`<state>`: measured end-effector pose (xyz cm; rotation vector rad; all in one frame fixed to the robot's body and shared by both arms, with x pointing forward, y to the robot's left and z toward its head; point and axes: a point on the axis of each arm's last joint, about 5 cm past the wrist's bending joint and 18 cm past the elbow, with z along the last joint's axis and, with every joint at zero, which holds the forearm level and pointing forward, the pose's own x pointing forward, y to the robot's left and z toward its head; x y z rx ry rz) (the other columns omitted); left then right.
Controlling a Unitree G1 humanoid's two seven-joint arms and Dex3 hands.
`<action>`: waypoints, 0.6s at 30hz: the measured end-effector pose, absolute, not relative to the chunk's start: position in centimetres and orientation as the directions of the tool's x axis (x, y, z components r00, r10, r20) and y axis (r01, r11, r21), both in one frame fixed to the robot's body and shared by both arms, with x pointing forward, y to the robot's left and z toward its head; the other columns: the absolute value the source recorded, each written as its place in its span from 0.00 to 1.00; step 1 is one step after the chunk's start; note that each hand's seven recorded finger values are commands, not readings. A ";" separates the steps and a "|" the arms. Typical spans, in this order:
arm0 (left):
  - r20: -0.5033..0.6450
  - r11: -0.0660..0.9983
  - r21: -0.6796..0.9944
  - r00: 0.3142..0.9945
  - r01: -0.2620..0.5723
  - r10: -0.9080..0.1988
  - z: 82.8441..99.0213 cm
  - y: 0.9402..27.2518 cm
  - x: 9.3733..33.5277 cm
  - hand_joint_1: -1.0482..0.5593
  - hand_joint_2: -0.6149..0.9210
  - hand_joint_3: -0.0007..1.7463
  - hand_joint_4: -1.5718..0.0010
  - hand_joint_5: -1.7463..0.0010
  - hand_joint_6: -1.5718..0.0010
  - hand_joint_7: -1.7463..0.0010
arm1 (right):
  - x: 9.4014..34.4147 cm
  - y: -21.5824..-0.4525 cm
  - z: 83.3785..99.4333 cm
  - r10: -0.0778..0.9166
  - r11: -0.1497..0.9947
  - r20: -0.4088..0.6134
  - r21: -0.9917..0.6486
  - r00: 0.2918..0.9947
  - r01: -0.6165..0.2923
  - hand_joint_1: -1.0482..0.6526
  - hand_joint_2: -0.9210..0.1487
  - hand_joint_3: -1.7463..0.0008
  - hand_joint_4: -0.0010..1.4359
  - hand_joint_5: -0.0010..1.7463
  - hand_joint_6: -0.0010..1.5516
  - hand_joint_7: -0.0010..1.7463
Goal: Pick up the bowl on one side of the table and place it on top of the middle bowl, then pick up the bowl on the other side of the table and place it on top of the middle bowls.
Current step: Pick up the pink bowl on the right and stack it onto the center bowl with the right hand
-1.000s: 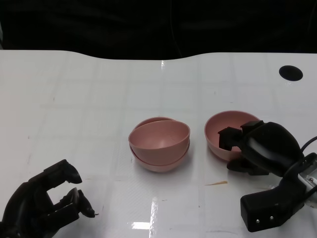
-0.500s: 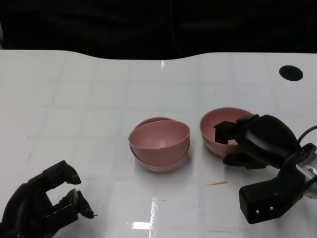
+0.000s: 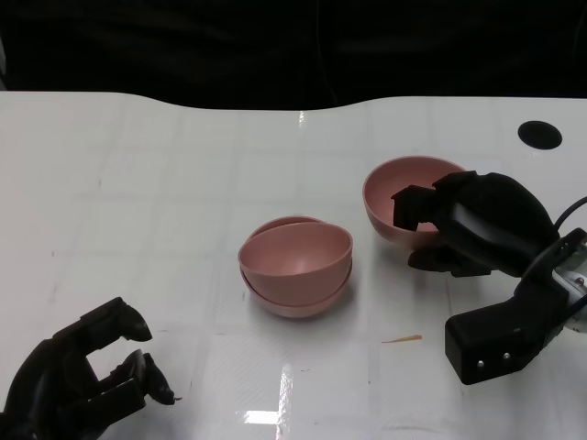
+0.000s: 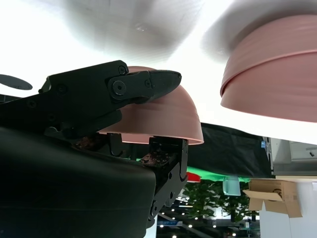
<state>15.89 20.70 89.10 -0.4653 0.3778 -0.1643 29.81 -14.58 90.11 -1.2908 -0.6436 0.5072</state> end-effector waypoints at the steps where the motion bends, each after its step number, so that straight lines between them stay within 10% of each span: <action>1: -0.317 0.882 -0.466 0.918 0.069 -0.239 89.1 20.7 15.9 0.77 0.98 0.75 0.52 0.00 0.59 0.00 | 29.8 -14.6 90.1 0.672 0.212 0.152 -0.977 0.725 0.009 0.46 0.00 0.86 0.54 1.00 0.33 1.00; 18: -0.316 0.882 -0.466 0.918 0.070 -0.240 89.1 20.6 15.9 0.77 0.98 0.73 0.53 0.00 0.59 0.00 | 31.4 -12.9 94.3 0.736 0.225 0.236 -0.969 0.634 0.099 0.45 0.00 0.89 0.59 1.00 0.38 0.98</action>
